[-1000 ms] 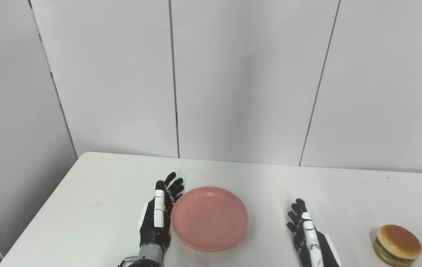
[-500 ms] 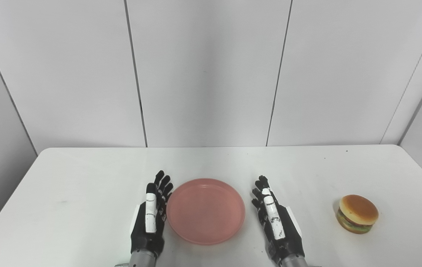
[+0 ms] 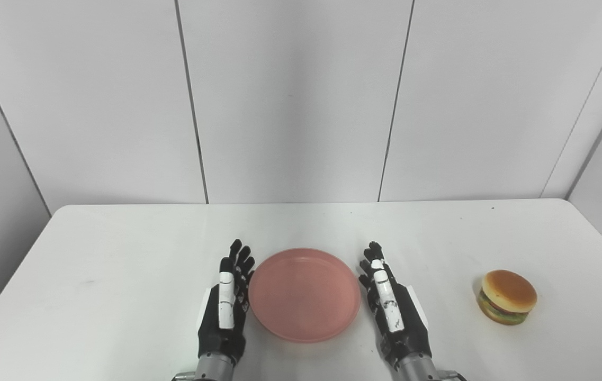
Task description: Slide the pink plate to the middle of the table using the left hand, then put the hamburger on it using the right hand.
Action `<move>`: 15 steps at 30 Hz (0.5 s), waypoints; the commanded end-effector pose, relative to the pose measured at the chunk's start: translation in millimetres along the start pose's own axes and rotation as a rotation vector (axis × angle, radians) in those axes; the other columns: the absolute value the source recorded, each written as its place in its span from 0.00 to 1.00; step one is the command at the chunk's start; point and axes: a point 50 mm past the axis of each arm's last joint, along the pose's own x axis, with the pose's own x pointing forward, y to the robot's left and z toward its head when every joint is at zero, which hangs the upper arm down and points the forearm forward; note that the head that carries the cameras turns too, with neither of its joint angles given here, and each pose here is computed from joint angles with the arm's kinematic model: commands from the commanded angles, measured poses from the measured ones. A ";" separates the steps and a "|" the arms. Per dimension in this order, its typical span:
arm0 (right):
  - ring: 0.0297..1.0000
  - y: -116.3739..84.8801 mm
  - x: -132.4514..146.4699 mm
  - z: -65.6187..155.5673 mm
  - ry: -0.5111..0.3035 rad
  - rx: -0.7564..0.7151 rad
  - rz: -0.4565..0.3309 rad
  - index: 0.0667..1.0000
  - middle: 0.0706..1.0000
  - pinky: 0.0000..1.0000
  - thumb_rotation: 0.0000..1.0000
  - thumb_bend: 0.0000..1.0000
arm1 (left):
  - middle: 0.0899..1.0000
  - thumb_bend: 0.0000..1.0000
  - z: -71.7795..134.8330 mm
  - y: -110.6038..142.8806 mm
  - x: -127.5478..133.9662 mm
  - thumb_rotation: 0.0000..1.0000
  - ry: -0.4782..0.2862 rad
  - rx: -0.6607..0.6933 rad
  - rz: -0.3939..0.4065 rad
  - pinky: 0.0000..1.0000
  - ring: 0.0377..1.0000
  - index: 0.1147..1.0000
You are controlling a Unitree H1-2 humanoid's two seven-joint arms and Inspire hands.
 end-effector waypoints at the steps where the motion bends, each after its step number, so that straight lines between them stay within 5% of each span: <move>1: 1.00 1.0 11.1 25.0 -0.139 -0.030 0.019 1.00 1.00 1.00 0.92 0.60 | 1.00 0.76 -16.0 -5.5 -5.7 1.00 0.035 0.007 -0.008 1.00 1.00 1.00; 6: 1.00 -23.9 19.3 39.1 -0.241 -0.185 0.007 0.98 0.99 1.00 0.87 0.68 | 1.00 0.79 -21.3 -6.7 -5.9 1.00 0.022 0.051 0.022 1.00 1.00 1.00; 11: 0.93 -68.3 29.2 79.0 -0.299 -0.413 0.029 0.92 0.92 0.97 0.77 0.77 | 1.00 0.76 -22.5 -6.6 -6.2 1.00 0.027 0.071 0.055 1.00 1.00 1.00; 15: 0.90 -94.1 25.2 120.2 -0.310 -0.622 0.045 0.92 0.91 0.89 0.73 0.72 | 1.00 0.75 -24.5 -4.9 -3.0 1.00 0.028 0.093 0.072 1.00 1.00 1.00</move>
